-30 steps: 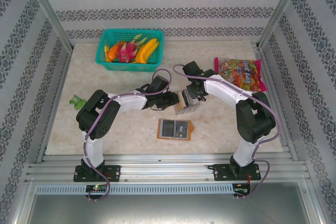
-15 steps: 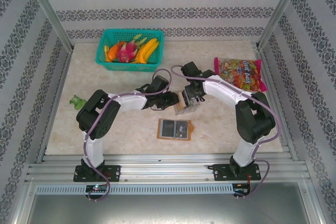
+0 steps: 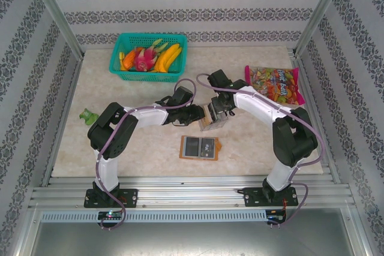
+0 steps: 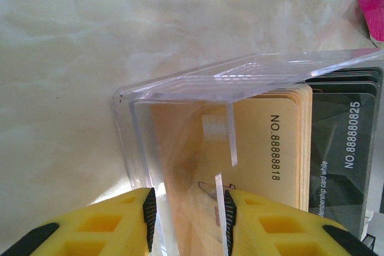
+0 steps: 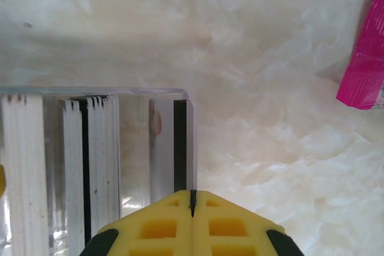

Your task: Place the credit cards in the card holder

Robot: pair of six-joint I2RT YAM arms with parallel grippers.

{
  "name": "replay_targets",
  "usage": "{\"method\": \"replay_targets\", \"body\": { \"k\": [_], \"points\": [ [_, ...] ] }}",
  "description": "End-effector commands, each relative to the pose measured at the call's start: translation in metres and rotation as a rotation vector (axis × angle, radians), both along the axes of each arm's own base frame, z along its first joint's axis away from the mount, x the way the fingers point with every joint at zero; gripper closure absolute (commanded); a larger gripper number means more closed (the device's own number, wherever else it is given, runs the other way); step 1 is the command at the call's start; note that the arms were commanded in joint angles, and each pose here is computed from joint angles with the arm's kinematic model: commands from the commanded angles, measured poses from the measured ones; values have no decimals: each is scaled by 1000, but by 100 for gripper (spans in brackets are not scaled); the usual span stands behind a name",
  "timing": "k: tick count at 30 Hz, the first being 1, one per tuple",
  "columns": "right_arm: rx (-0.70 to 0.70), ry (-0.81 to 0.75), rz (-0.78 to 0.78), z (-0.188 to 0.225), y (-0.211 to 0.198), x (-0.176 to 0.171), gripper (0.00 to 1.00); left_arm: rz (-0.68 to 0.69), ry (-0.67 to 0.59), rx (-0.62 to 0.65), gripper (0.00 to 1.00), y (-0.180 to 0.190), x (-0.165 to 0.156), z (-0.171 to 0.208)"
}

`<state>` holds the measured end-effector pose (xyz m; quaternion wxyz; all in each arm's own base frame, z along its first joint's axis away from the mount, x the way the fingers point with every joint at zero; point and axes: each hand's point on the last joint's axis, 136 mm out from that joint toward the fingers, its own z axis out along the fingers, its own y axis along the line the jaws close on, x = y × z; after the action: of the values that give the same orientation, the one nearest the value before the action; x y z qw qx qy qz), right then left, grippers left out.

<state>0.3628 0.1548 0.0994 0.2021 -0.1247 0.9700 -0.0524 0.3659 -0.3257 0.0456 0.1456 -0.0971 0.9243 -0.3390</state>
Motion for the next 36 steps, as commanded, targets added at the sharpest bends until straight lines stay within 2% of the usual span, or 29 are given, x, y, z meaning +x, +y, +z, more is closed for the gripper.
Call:
{"method": "replay_targets", "body": {
  "k": [1, 12, 18, 29, 36],
  "points": [
    [46, -5, 10, 14, 11, -6, 100, 18, 55, 50, 62, 12, -2, -21],
    [43, 31, 16, 8, 23, -10, 99, 16, 54, 44, 62, 12, -3, -20],
    [-41, -14, -26, 15, 9, -5, 97, 16, 54, 43, 62, 12, -3, -19],
    [-97, 50, -45, -10, -7, -2, 94, 18, 54, 41, 62, 12, -4, -19],
    [101, 108, -1, -11, 24, -11, 93, 15, 56, 41, 62, 11, -3, -19]
  ]
}}
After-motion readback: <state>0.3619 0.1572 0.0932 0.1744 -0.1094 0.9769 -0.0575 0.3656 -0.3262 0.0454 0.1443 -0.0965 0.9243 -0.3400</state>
